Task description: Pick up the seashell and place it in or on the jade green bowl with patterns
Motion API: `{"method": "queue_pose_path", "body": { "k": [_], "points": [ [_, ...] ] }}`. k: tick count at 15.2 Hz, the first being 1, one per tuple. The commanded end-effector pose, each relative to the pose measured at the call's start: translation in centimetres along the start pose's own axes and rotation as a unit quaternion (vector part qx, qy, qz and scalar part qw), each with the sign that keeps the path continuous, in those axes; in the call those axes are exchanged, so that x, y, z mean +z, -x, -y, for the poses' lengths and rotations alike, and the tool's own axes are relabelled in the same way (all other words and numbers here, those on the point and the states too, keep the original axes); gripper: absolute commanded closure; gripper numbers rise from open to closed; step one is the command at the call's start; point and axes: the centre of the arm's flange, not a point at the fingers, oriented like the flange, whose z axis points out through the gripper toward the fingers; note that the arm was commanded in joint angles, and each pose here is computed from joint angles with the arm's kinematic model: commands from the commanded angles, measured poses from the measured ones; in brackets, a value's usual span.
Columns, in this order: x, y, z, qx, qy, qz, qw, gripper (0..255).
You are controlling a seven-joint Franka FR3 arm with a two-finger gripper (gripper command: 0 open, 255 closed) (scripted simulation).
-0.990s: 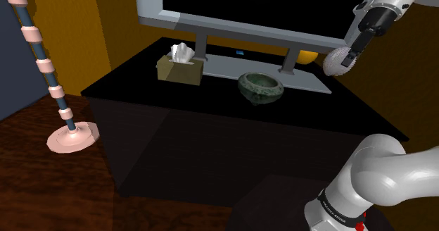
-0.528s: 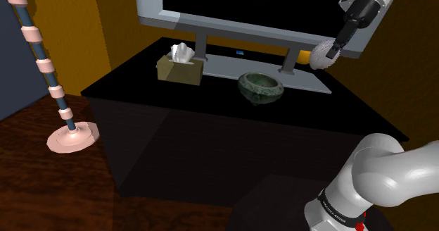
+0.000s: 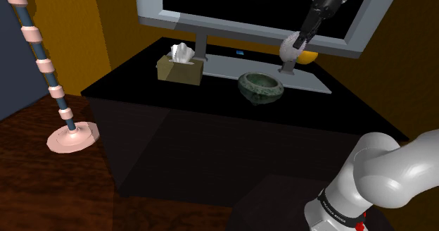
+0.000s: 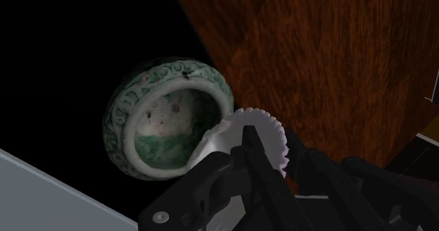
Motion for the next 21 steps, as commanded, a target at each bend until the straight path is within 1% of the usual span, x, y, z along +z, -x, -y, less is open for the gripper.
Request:
{"method": "queue_pose_path", "body": {
  "k": [1, 2, 18, 21],
  "points": [
    [0.7, -2.3, 1.0, 0.0, 0.0, 0.0, 1.0, 255],
    [1.3, -4.3, 1.8, 0.0, 0.0, 0.0, 1.0, 255],
    [8.5, -3.1, -2.3, 0.0, 0.0, 0.0, 1.0, 255],
    [8.8, -3.1, -2.5, 0.0, 0.0, 0.0, 1.0, 255]
  ]
}}
